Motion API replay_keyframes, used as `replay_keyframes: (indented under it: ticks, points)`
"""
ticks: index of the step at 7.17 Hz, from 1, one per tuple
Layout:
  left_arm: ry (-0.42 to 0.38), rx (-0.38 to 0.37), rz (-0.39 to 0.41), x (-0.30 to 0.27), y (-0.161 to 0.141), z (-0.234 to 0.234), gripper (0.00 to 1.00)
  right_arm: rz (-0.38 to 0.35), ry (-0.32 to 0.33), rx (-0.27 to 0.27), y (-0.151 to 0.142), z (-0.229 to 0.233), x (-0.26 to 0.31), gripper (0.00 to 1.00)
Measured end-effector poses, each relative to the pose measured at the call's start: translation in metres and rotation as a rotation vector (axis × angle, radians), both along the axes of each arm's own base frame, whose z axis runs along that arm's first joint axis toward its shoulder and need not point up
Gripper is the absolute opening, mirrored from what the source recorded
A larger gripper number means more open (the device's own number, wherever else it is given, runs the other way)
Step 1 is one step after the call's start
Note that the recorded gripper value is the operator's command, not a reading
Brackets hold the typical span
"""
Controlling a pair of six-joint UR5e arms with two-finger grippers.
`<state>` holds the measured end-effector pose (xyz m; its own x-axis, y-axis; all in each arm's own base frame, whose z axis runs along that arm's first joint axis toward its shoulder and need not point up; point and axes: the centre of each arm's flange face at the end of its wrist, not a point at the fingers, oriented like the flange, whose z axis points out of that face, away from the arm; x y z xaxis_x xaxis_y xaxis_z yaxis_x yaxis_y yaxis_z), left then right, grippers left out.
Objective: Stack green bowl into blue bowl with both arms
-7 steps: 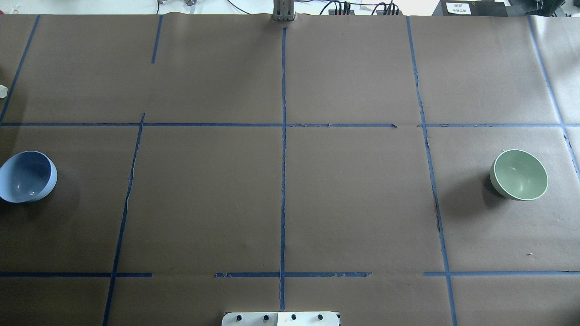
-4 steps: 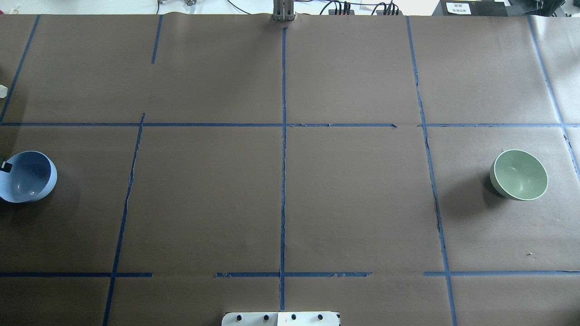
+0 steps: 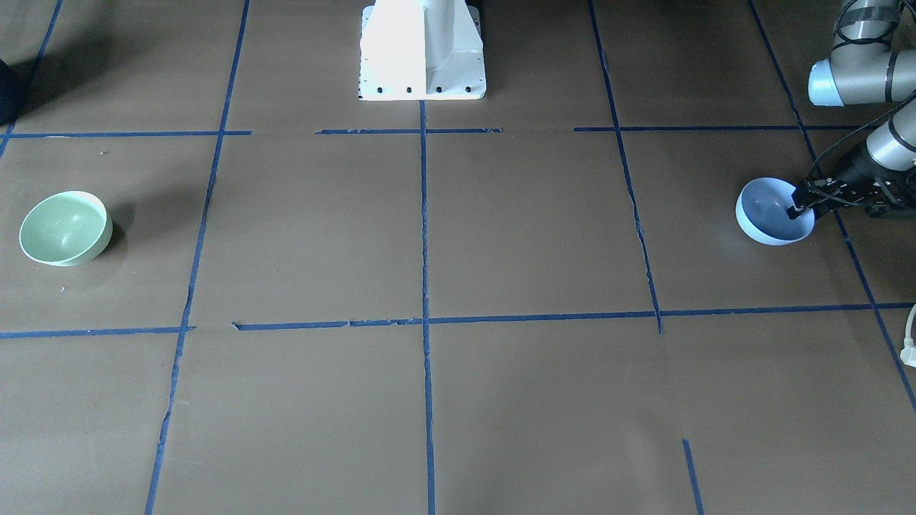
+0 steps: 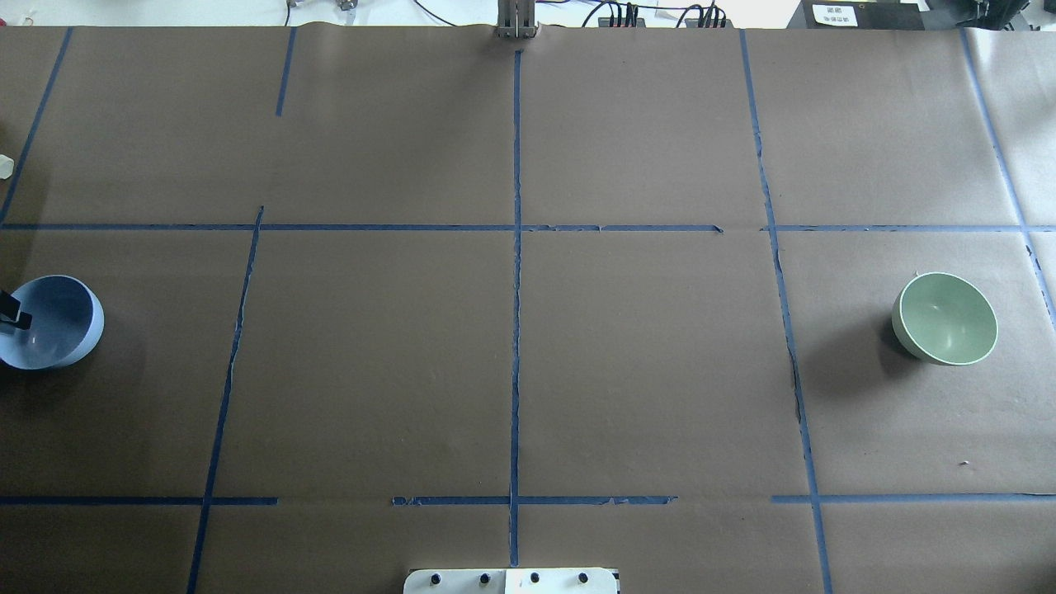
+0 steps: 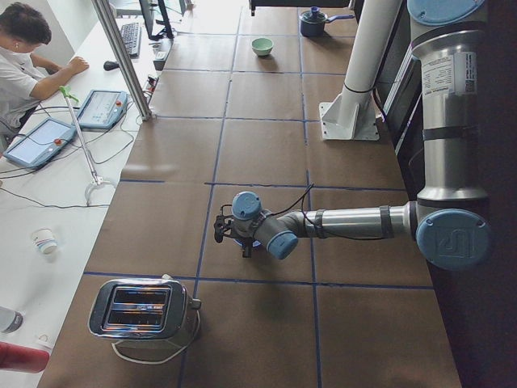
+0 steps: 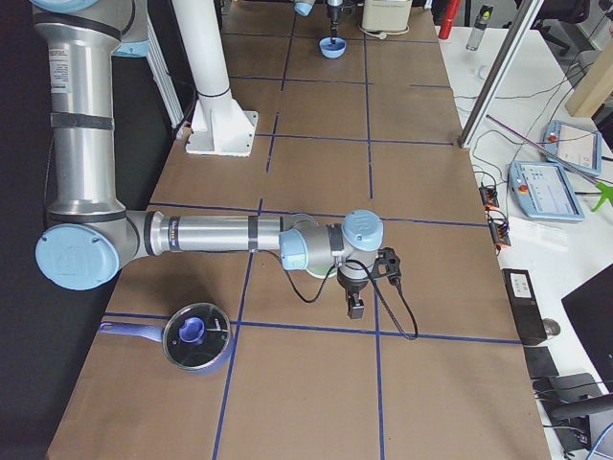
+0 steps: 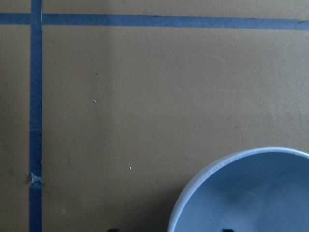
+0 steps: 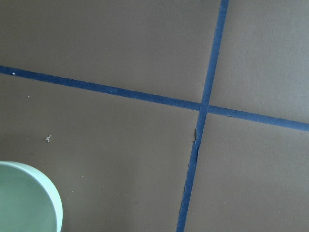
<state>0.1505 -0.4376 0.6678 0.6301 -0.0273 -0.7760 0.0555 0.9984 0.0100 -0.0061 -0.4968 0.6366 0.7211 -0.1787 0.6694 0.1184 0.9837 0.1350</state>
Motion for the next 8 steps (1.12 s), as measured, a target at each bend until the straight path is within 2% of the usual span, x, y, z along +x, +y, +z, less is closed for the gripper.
replay_keyframes:
  ticks: [2, 3, 4, 6, 7, 8]
  points:
    - [0.029, 0.007, 0.006, 0.006, -0.007, -0.016, 0.00, 0.000, 0.000, -0.001, 0.000, 0.000, 0.000, 1.00]
    - [0.064, 0.006, 0.009, 0.016, -0.020, -0.047, 0.00, -0.002, 0.000, -0.001, 0.000, 0.000, -0.001, 1.00]
    - [0.093, -0.011, -0.004, 0.030, -0.044, -0.093, 0.00, -0.004, 0.000, 0.000, 0.000, -0.001, -0.003, 1.00]
    - [0.148, -0.061, -0.049, 0.079, -0.092, -0.215, 0.00, -0.007, -0.003, 0.009, -0.001, -0.002, -0.004, 1.00]
    - [0.177, -0.095, -0.066, 0.124, -0.097, -0.277, 0.00, -0.010, -0.016, 0.015, -0.001, -0.003, -0.006, 1.00]
    - [0.177, -0.122, -0.085, 0.184, -0.087, -0.328, 0.00, -0.015, -0.037, 0.018, 0.000, -0.005, -0.008, 1.00]
